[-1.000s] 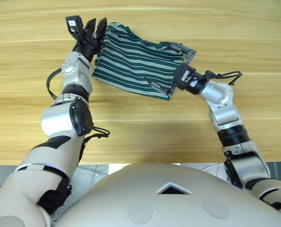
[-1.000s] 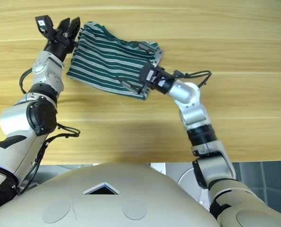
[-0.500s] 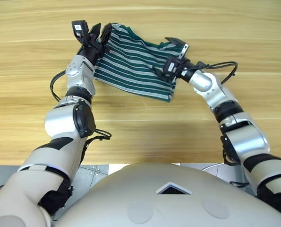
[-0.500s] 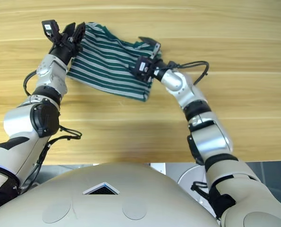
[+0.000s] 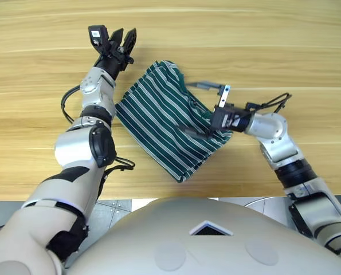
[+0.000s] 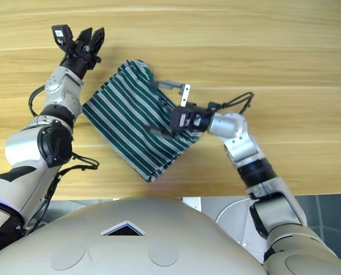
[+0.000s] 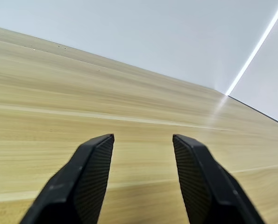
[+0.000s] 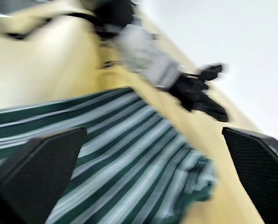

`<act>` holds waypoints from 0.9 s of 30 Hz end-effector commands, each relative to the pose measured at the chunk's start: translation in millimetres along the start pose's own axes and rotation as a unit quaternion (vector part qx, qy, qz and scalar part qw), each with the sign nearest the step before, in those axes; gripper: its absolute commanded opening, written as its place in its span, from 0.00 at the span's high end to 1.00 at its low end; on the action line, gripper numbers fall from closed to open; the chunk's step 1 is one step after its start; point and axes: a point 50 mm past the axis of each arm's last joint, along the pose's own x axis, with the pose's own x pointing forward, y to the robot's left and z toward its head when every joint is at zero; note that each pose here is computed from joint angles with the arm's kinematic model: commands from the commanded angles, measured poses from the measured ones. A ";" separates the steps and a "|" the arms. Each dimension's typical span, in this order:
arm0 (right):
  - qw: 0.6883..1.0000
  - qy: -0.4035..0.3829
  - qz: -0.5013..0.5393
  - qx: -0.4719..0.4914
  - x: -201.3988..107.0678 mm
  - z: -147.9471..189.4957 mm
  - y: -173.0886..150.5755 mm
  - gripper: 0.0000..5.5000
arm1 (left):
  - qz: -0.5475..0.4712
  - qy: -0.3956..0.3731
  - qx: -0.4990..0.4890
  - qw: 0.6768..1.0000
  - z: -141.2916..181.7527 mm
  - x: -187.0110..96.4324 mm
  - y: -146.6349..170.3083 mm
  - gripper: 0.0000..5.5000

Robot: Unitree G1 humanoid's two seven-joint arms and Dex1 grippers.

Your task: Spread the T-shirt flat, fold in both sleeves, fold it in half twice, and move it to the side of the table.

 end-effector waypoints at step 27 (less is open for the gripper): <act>0.978 0.181 -0.102 -0.026 -72.0 -48.9 -19.0 0.03 | 0.001 0.011 -0.001 1.000 -13.4 -6.9 -1.6 0.58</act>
